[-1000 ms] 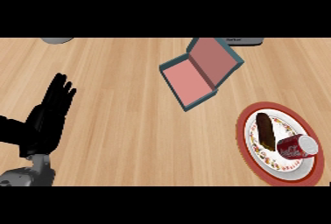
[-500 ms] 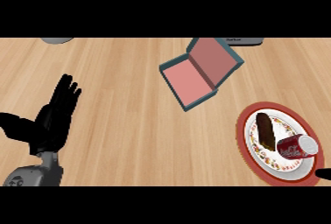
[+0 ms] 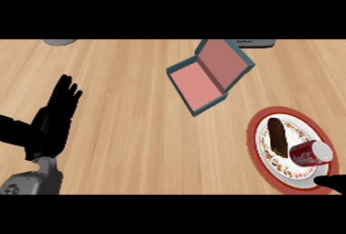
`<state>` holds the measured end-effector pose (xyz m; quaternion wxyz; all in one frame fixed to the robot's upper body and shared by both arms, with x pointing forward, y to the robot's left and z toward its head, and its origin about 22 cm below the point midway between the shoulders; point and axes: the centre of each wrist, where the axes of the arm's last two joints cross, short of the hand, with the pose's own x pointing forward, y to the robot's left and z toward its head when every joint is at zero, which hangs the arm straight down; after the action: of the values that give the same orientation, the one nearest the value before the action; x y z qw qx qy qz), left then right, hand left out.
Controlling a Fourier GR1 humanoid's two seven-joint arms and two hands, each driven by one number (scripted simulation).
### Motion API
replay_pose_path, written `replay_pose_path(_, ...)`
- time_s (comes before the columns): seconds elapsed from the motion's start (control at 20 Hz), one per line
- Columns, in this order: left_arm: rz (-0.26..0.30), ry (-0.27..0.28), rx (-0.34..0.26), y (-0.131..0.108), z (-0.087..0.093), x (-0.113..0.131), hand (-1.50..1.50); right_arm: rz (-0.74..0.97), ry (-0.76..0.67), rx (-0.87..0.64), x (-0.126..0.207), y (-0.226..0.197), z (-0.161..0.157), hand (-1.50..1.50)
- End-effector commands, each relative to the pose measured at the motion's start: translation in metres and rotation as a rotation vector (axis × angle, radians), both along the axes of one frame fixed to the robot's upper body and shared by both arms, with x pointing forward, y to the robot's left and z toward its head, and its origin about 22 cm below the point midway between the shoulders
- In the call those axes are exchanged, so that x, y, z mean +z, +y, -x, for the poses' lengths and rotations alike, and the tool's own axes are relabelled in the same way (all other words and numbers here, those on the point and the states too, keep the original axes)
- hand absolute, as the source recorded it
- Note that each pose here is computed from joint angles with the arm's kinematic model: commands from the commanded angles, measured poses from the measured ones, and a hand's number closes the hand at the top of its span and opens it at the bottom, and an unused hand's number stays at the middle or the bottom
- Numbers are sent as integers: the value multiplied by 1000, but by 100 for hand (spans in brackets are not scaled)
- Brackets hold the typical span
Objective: Pick the can from the plate and place it in the cardboard box
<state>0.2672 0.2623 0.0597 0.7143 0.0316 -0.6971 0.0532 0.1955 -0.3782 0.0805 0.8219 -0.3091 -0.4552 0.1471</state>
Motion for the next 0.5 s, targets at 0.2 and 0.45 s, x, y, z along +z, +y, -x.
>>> replay_pose_path(0.2,-25,3,3,-7,18,-5,0,29,27,6,-37,-7,1,-150)
replay_pose_path(0.45,-17,-2,-7,-2,1,5,0,2,13,4,-17,-8,-9,-150)
